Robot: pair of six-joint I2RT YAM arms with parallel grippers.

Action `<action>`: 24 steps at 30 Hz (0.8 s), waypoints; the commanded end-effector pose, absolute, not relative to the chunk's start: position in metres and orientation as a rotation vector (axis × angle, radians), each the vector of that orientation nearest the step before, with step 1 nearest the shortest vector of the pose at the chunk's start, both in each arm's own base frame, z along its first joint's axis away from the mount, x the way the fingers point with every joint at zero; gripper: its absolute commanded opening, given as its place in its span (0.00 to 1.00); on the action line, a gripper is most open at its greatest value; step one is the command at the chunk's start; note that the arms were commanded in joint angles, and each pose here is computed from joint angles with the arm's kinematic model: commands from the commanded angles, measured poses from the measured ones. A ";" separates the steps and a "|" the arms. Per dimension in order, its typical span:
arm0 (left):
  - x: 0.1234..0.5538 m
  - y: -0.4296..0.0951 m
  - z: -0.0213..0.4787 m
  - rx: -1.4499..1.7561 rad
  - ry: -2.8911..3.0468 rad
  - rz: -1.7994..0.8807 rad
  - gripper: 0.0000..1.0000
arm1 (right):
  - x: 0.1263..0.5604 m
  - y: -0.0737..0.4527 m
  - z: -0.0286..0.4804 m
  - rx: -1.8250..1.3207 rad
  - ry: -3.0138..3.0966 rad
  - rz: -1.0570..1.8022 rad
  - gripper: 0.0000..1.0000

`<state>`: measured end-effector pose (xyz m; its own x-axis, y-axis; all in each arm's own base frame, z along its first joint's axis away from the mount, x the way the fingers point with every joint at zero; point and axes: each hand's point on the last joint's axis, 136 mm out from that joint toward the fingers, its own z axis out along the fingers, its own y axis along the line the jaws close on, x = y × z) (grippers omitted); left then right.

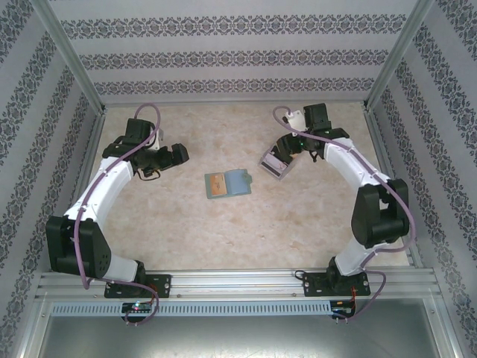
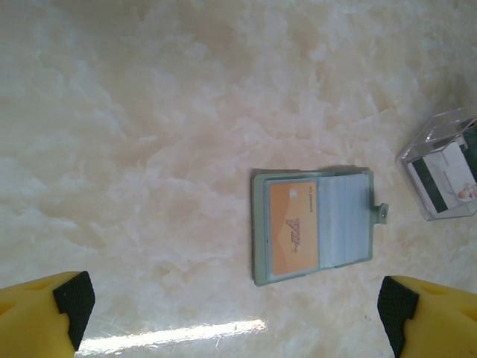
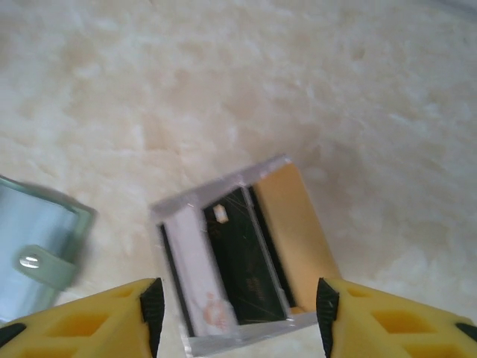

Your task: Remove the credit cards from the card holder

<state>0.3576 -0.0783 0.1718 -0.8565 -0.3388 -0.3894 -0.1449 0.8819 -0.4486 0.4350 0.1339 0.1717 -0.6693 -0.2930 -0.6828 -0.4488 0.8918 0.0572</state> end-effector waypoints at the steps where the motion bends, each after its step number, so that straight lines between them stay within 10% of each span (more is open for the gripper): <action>1: 0.361 -0.068 0.169 -0.423 2.554 -0.524 0.99 | 0.410 0.170 0.177 -0.363 2.393 0.339 0.59; 24: 0.356 -0.061 0.157 -0.477 2.537 -0.519 0.99 | 0.382 0.341 0.083 -0.181 2.652 0.603 0.67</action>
